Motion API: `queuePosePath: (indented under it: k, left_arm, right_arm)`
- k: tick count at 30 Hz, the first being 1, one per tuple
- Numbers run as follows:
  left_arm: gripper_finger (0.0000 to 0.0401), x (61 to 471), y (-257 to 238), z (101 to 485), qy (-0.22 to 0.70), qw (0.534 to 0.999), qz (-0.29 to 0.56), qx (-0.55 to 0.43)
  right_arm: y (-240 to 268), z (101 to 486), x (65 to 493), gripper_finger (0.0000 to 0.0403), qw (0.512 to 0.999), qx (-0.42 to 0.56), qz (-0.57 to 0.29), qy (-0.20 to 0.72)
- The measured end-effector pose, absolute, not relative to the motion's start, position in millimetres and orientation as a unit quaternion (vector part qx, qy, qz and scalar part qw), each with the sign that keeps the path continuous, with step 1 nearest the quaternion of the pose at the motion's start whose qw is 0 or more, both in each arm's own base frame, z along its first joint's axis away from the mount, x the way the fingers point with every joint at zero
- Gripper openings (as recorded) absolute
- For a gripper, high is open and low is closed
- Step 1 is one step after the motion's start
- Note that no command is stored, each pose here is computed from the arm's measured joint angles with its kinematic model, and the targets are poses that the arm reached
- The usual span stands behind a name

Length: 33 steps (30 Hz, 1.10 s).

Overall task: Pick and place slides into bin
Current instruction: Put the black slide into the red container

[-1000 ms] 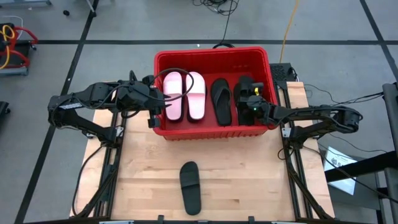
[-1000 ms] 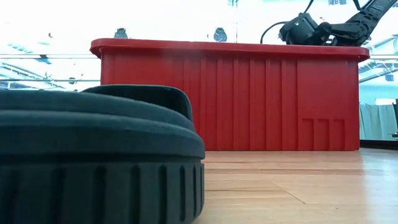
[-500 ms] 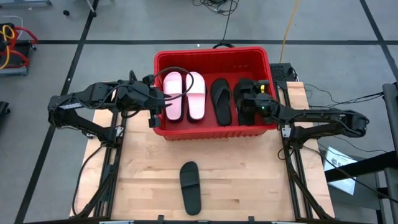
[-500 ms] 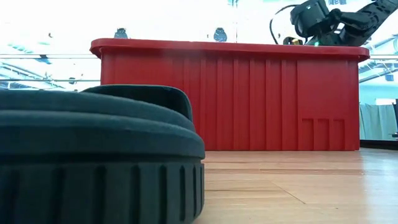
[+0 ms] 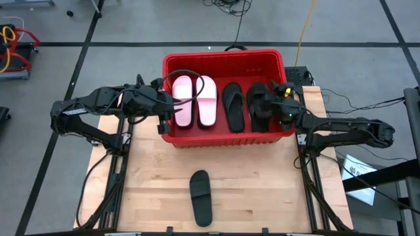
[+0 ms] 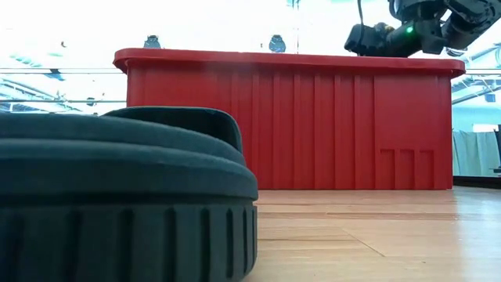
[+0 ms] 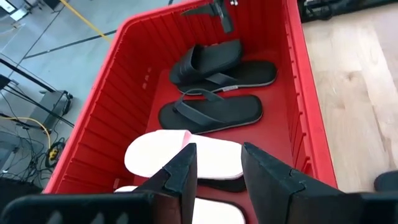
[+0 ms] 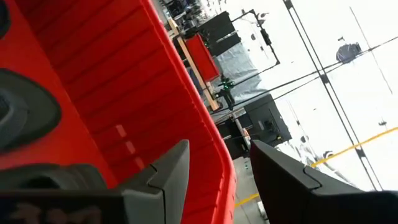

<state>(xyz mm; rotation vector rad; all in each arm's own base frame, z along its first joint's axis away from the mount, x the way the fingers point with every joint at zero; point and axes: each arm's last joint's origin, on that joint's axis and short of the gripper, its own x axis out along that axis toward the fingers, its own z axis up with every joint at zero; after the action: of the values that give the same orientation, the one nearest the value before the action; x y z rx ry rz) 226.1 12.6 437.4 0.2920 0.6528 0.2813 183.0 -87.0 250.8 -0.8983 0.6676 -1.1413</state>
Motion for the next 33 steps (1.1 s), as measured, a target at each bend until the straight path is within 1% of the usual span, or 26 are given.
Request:
queuePosePath:
  k: [3,5,10,13,16,18,20,22,25,33]
  left_arm:
    - [0.0124,227,13,439,0.307,0.931,0.14,0.137]
    - [0.0124,229,13,441,0.296,0.935,0.143,0.132]
    - [0.0124,229,13,442,0.288,0.938,0.145,0.129]
    - [0.0124,229,13,442,0.288,0.938,0.146,0.127]
    - [0.0124,229,16,442,0.289,0.937,0.152,0.124]
    - [0.0124,229,19,442,0.289,0.936,0.159,0.119]
    - [0.0124,229,22,442,0.29,0.935,0.165,0.116]
    - [0.0124,228,25,442,0.291,0.934,0.171,0.114]
    - [0.0124,228,28,442,0.292,0.933,0.178,0.11]
    - [0.0124,227,33,442,0.293,0.934,0.177,0.103]
  right_arm:
    - [-87,259,185,0.016,0.7,-0.399,-0.514,0.293]
    - [-87,270,188,0.016,0.708,-0.388,-0.522,0.276]
    - [-88,310,194,0.016,0.75,-0.311,-0.54,0.222]
    - [-87,331,197,0.016,0.805,-0.257,-0.49,0.216]
    - [-85,349,202,0.016,0.875,-0.155,-0.407,0.21]
    - [-85,358,205,0.016,0.905,-0.086,-0.356,0.215]
    - [-86,362,207,0.016,0.92,-0.034,-0.313,0.233]
    - [-88,362,209,0.016,0.923,-0.001,-0.286,0.259]
    - [-93,353,210,0.016,0.906,0.034,-0.28,0.316]
    - [-125,302,210,0.016,0.802,0.098,-0.312,0.501]
